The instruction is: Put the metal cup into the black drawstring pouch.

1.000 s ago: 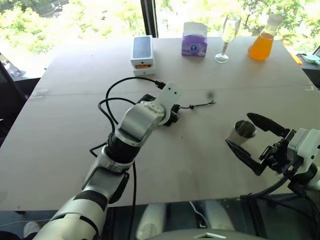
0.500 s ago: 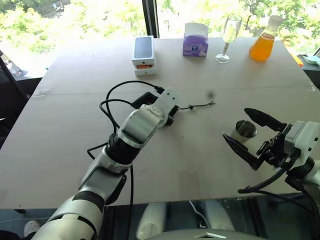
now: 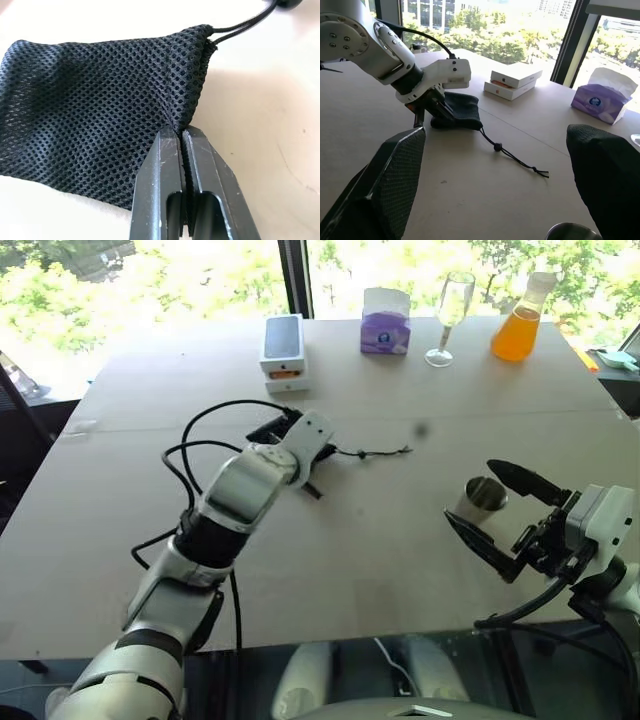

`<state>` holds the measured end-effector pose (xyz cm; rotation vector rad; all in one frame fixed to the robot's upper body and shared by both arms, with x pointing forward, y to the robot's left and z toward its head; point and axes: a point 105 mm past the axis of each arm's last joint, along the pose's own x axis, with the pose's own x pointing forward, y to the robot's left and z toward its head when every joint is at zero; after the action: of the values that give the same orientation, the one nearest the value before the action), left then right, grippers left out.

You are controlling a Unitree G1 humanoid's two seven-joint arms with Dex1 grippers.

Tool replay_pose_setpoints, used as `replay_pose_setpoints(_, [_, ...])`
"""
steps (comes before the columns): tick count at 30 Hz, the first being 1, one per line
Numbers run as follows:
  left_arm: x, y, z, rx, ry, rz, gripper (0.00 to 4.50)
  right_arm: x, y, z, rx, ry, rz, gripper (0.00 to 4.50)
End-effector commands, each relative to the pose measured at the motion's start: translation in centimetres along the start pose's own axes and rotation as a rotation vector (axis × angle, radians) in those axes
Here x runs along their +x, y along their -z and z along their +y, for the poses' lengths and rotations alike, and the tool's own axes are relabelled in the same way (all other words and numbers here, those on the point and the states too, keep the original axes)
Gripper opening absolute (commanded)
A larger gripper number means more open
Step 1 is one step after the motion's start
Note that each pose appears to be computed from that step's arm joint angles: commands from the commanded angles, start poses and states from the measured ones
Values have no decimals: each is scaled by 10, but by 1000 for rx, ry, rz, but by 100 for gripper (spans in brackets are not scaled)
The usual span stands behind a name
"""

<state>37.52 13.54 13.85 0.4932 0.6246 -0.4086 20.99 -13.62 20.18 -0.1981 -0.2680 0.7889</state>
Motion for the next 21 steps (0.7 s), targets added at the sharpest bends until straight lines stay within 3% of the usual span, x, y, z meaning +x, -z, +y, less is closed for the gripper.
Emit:
replay_pose_setpoints(1, [-6, -12, 7, -48, 106, -66, 4, 1, -7, 4, -29, -7, -38, 450])
replay_pose_setpoints(5, [-16, -23, -1, -155, 382, -204, 4, -1, -5, 7, -30, 1, -34, 450])
replay_pose_setpoints(8, [-16, -7, 15, -167, 352, -172, 4, -4, -3, 8, -32, 12, -29, 450])
replay_pose_setpoints(10, [-19, 4, 24, -41, 315, -181, 4, -4, -2, 9, -33, 18, -29, 450])
replay_pose_setpoints(13, [-25, 16, 39, 313, 238, -213, 4, -4, -2, 9, -36, 29, -38, 450])
replay_pose_setpoints(15, [-28, 23, 47, 375, 236, -199, 4, -4, -2, 10, -36, 37, -41, 450])
replay_pose_setpoints(18, [-34, 24, 41, 215, 345, -202, 4, -7, 2, 11, -34, 40, -36, 450])
replay_pose_setpoints(21, [-41, 15, 31, -60, 483, -197, 4, -7, 3, 13, -30, 42, -33, 450])
